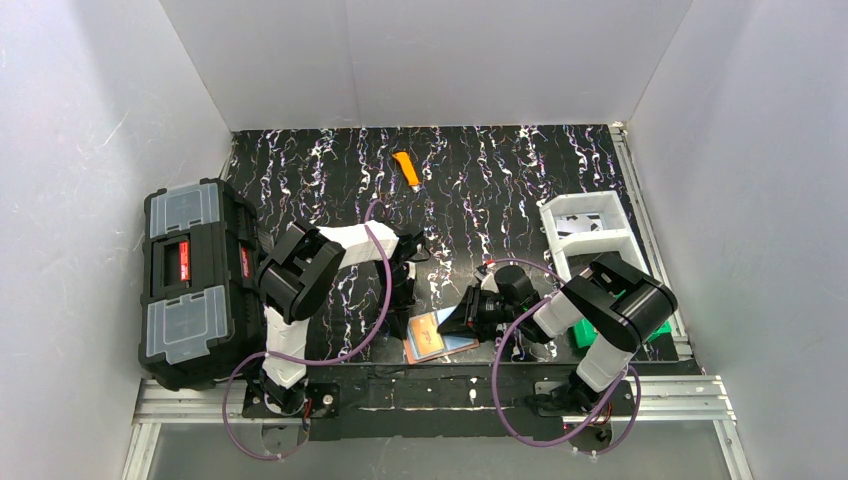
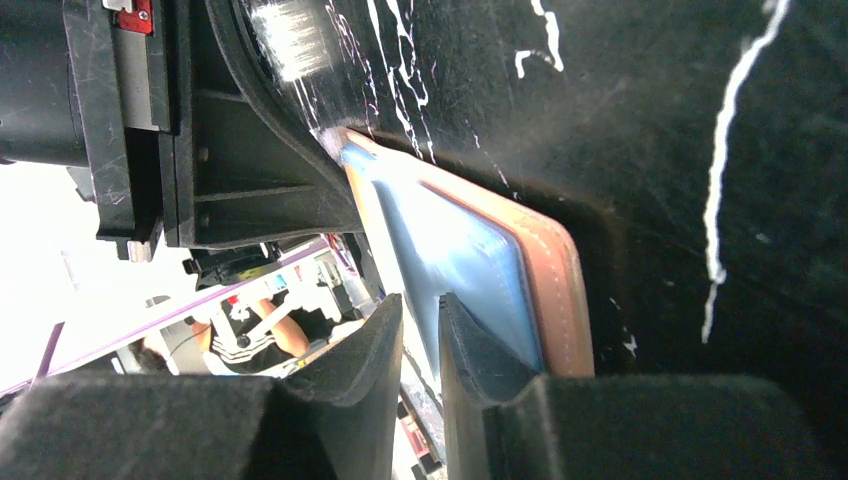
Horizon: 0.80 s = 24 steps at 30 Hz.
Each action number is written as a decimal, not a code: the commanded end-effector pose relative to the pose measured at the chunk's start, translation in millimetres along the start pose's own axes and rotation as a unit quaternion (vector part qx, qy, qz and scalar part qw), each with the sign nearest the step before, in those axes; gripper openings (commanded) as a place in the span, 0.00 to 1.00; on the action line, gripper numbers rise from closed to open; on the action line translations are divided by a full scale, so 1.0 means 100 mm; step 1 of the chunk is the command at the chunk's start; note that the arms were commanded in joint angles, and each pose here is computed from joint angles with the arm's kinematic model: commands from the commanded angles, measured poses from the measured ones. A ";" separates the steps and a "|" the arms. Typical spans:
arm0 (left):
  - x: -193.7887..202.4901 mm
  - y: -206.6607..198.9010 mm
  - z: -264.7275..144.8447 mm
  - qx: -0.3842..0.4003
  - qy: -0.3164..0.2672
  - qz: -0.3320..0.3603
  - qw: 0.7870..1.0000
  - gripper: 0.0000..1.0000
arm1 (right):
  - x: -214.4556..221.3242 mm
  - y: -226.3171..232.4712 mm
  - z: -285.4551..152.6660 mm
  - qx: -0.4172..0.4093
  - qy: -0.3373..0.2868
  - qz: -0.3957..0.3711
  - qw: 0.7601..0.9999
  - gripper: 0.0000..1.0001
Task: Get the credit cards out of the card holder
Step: Remove the credit card from the card holder.
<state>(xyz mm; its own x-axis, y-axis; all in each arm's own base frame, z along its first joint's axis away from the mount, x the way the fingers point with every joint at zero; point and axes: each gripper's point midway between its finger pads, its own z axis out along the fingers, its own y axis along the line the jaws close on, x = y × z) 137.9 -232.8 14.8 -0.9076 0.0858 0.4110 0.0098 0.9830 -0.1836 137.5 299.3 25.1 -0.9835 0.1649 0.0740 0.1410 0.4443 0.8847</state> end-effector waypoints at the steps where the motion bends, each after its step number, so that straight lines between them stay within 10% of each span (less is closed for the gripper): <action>1: -0.45 0.43 0.36 -0.103 -0.074 0.017 0.992 0.00 | -0.03 0.11 0.04 -0.018 0.003 -0.017 1.000 0.28; 24: -0.46 0.43 0.37 -0.103 -0.072 0.018 0.992 0.00 | -0.01 0.13 0.13 -0.009 0.022 -0.028 0.999 0.22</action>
<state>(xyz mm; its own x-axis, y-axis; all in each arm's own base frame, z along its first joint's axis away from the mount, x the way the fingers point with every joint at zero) 137.9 -232.8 14.7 -0.9069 0.0863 0.4123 0.0107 0.9832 -0.1822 139.2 308.2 26.3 -0.9884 0.1333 0.0731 0.1262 0.4511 0.8835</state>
